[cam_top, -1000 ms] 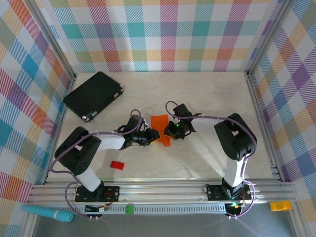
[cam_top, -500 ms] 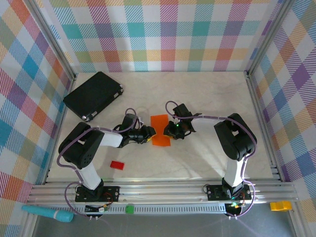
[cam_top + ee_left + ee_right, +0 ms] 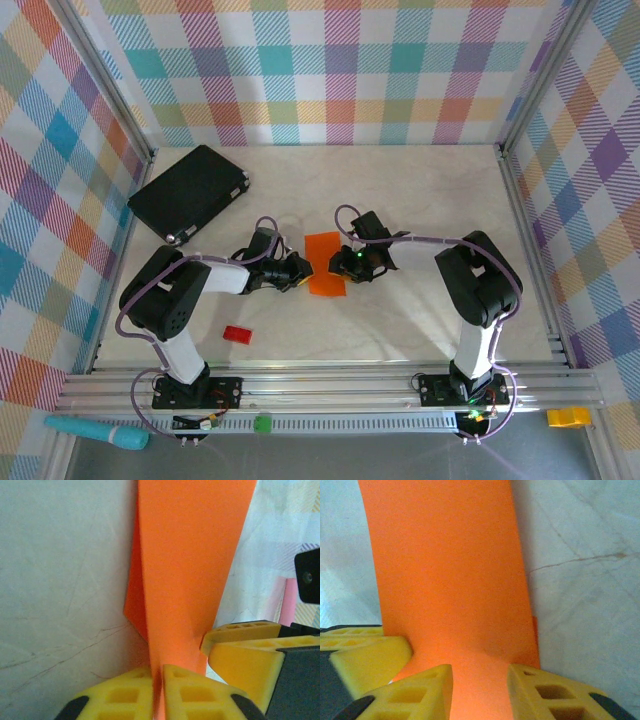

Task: Fold a paper plane with a square sheet of paper (pick it up from the middle)

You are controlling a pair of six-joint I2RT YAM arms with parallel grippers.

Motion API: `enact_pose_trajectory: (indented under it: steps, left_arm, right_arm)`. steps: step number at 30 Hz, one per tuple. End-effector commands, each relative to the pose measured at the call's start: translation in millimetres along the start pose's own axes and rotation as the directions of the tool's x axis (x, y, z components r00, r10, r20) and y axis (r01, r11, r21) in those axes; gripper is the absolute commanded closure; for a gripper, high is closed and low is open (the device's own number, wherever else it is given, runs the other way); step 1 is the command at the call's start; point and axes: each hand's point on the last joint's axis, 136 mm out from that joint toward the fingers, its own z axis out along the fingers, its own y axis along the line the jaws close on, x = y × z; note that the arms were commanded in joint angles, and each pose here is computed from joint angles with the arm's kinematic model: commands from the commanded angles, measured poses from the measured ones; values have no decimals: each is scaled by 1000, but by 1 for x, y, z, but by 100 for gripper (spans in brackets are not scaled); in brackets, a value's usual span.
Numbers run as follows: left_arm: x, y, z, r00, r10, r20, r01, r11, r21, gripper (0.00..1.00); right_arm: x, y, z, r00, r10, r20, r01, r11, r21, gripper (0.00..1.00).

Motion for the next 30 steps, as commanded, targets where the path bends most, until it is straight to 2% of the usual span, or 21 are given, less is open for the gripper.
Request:
enact_pose_trajectory:
  steps: [1, 4, 7, 11, 15, 21, 30]
  left_arm:
    - [-5, 0, 0, 1000, 0, -3, 0, 1000, -5, 99]
    - [-5, -3, -3, 1000, -3, 0, 3, 1000, -5, 100]
    - [-6, -5, -6, 1000, -8, 9, 8, 1000, -7, 100]
    - [-8, -14, -11, 999, -35, 22, 35, 999, 19, 100]
    - [-11, -22, -16, 997, -69, 42, 68, 997, 43, 100]
    - [-13, -30, -17, 990, -134, 48, 130, 988, 81, 100]
    - [-15, -28, -14, 978, -202, 47, 199, 978, 70, 100]
  right_arm:
    - [11, -20, -2, 1000, -19, -19, 20, 998, 63, 56]
    - [0, 3, -19, 992, -116, 44, 116, 993, 1, 41]
    - [-15, 18, -42, 969, -208, 136, 210, 978, -2, 26]
    - [-28, 31, -64, 922, -319, 219, 329, 944, -6, 1]
    - [-37, 37, -77, 862, -424, 278, 433, 901, 33, 1]
    - [-45, 47, -94, 725, -577, 375, 589, 802, 96, 1]
    - [-15, 67, -83, 517, -759, 396, 814, 578, 46, 2]
